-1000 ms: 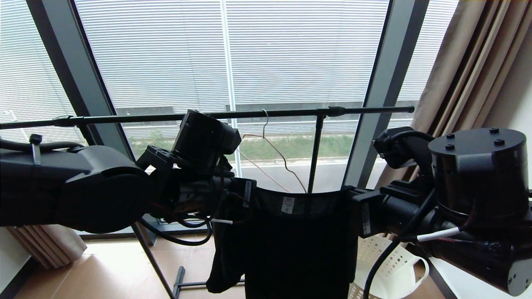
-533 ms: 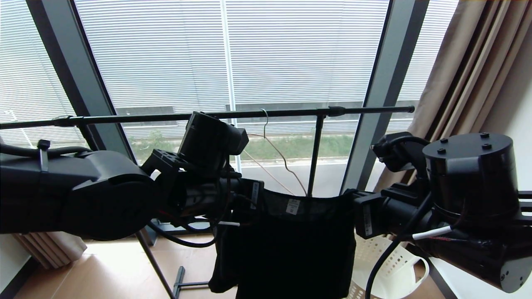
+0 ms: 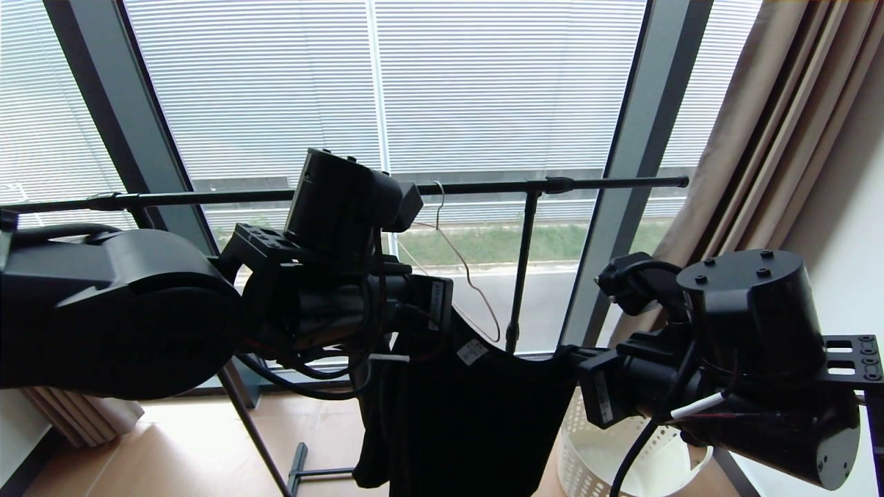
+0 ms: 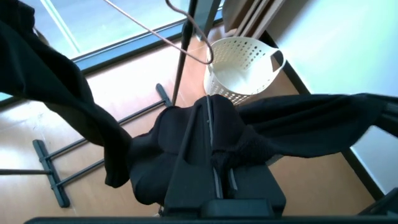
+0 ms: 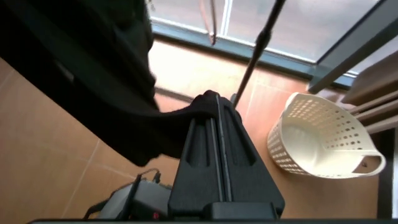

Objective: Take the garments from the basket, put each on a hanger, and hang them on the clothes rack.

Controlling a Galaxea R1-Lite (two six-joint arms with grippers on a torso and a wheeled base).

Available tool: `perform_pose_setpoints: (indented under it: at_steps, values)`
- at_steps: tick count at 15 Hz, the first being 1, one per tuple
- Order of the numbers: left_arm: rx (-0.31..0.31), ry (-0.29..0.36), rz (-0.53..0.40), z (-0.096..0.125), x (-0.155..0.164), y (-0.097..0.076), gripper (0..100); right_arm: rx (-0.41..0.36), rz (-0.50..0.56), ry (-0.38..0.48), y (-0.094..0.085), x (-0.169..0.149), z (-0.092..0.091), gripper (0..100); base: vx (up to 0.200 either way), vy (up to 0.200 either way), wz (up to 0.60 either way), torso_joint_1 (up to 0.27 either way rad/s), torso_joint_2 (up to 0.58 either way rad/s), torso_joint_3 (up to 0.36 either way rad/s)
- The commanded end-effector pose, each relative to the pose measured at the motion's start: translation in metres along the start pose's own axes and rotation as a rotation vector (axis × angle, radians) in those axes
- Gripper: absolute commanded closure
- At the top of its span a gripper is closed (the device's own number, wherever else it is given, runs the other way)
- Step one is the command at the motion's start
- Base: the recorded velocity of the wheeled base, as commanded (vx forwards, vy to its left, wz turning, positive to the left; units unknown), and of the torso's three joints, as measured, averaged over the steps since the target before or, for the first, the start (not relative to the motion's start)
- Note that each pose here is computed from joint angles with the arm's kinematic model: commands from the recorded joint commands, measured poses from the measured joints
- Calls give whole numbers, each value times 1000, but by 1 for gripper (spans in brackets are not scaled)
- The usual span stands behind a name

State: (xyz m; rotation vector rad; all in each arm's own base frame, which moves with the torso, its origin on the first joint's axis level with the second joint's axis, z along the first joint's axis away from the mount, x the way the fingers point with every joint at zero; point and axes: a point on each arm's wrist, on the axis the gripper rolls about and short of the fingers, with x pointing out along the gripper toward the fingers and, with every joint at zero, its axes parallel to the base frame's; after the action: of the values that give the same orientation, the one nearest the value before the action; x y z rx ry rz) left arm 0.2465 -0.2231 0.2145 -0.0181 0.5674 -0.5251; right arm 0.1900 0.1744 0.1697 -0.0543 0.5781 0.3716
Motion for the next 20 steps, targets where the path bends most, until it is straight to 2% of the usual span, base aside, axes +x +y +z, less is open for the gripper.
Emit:
perform_pose_setpoints:
  at_steps: [1, 5, 9, 16, 17, 20]
  values:
    - [1, -12, -9, 2, -4, -2, 100, 11, -3, -11, -2, 2, 1, 100, 0, 0, 0, 0, 0, 0]
    - [2, 7, 0, -3, -3, 0, 100, 36, -45, -59, -7, 6, 9, 100, 0, 0, 0, 0, 0, 0]
    - [7, 46, 10, -13, 2, 3, 100, 37, -201, -105, -9, 9, 13, 100, 0, 0, 0, 0, 0, 0]
    - [16, 94, 15, -25, 12, 3, 100, 36, -232, -105, -8, 14, 13, 100, 0, 0, 0, 0, 0, 0]
    - [20, 107, 17, -28, 14, 3, 0, 35, -233, -104, -8, 14, 12, 100, 0, 0, 0, 0, 0, 0]
    - [22, 116, 17, -31, 16, 3, 0, 48, -249, -114, -13, 15, 17, 100, 0, 0, 0, 0, 0, 0]
